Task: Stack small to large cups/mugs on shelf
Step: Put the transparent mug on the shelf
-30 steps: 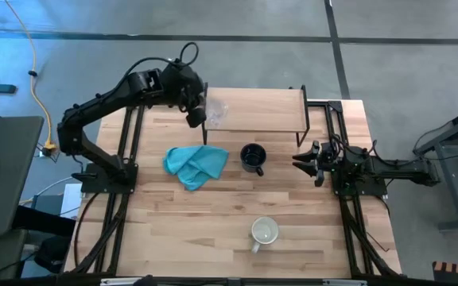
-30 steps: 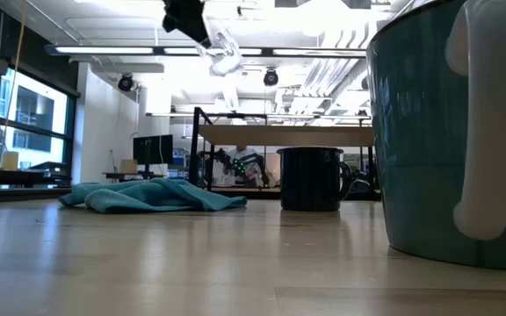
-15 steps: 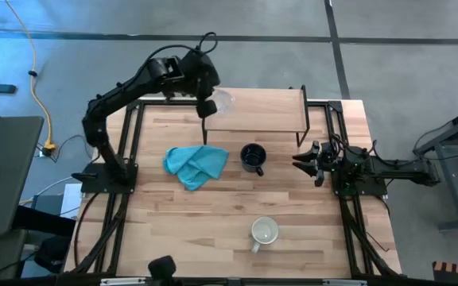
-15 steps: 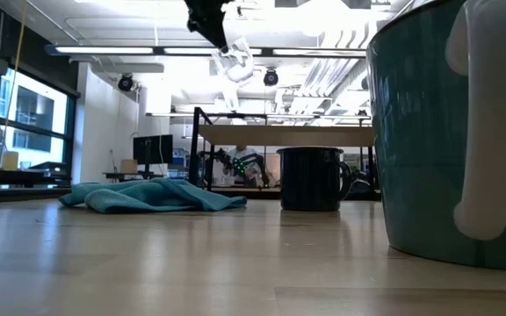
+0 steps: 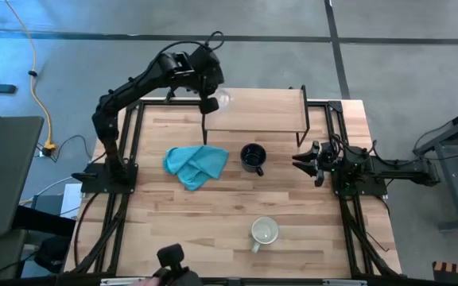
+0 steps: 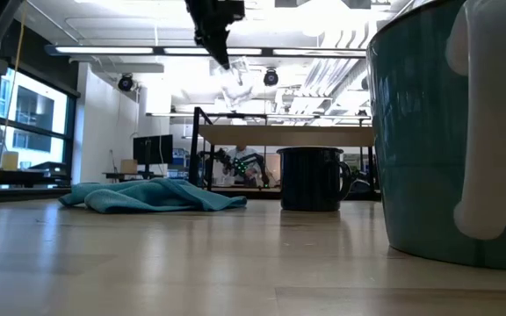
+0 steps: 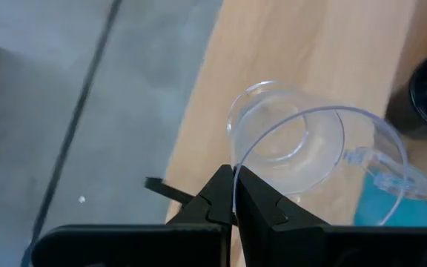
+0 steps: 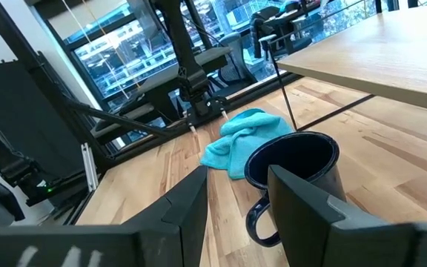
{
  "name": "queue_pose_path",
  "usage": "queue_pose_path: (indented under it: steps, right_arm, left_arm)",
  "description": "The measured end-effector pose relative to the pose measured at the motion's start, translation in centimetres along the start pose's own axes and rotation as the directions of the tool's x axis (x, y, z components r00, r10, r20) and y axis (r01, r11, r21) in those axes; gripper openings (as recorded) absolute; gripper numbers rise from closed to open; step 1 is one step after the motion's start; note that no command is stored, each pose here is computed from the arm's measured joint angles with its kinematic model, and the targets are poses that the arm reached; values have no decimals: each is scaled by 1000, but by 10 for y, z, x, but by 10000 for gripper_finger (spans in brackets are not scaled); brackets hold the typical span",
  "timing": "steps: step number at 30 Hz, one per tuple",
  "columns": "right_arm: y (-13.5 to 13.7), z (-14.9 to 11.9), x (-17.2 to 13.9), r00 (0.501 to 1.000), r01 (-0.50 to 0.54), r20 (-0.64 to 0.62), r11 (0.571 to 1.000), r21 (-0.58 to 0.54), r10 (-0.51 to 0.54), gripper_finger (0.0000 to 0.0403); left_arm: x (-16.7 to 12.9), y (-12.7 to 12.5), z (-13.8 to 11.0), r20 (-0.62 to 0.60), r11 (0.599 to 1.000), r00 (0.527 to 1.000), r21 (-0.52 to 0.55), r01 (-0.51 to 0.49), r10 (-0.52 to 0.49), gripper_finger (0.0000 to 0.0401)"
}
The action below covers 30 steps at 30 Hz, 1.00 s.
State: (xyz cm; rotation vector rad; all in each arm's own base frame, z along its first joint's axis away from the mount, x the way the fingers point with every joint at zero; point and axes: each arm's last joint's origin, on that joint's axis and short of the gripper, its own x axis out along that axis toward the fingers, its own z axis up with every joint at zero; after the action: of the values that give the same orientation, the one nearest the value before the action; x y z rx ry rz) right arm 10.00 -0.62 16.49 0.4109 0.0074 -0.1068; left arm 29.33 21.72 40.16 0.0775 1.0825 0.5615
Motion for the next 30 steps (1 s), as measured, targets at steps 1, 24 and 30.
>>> queue_pose_path:
  steps: [1, 24, 30]
  right_arm:
    - [0, 0, 0, 1000, 0, 0, 1000, 0, 0, 134]
    - [-1, -2, 1, 1000, 8, -20, 1000, -13, -8, 134]
    - [-1, -2, 1, 1000, 8, -20, 1000, -13, -8, 134]
  left_arm:
    - [2, 1, 0, -2, 1000, 1000, -1, 4, -4, 0]
    - [30, -3, 2, -77, 999, 996, -2, 36, -36, 0]
    - [39, -6, 0, -125, 999, 991, 10, 54, -52, 0]
